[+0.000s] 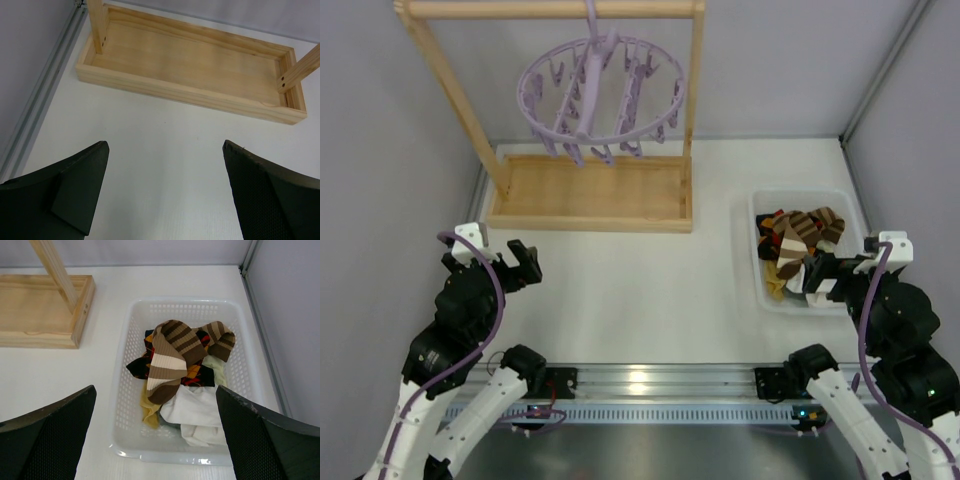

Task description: Remove the socks clipped to the hanger

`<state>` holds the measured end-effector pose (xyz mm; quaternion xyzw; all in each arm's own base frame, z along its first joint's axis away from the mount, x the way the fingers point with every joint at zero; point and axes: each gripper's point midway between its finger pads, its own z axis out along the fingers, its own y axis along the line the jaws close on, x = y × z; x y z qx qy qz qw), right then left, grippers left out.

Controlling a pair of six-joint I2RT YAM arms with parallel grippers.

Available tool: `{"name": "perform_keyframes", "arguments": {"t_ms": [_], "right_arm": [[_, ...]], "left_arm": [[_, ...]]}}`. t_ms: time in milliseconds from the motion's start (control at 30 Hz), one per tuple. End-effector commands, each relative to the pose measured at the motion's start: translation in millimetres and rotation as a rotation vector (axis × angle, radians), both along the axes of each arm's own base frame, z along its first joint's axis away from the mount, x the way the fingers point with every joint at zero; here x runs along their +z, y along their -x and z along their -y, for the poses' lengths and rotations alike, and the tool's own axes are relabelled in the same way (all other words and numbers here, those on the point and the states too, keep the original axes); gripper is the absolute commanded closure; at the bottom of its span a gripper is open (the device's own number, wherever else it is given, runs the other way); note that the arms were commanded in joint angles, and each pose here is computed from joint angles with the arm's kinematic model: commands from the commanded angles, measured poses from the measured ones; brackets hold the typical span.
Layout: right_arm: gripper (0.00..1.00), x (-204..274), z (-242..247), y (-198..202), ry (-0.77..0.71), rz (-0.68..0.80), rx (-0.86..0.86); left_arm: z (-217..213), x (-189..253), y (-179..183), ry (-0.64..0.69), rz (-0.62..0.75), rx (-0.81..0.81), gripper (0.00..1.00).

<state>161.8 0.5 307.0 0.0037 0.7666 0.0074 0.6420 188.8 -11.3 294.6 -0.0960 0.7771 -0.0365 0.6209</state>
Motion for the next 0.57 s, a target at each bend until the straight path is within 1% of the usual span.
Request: {"name": "perform_keyframes", "arguments": {"t_ms": [0, 533], "right_arm": [[0.01, 6.0, 0.8, 2.7, 0.006, 0.016, 0.005], [0.01, 5.8, 0.6, 1.3, 0.005, 0.019, 0.004]], "left_arm": [[1.9, -0.2, -2.2, -0.009, -0.002, -0.009, 0.01], [2.6, -1.9, -3.9, -0.017, -0.011, -0.01, 0.01]]}}
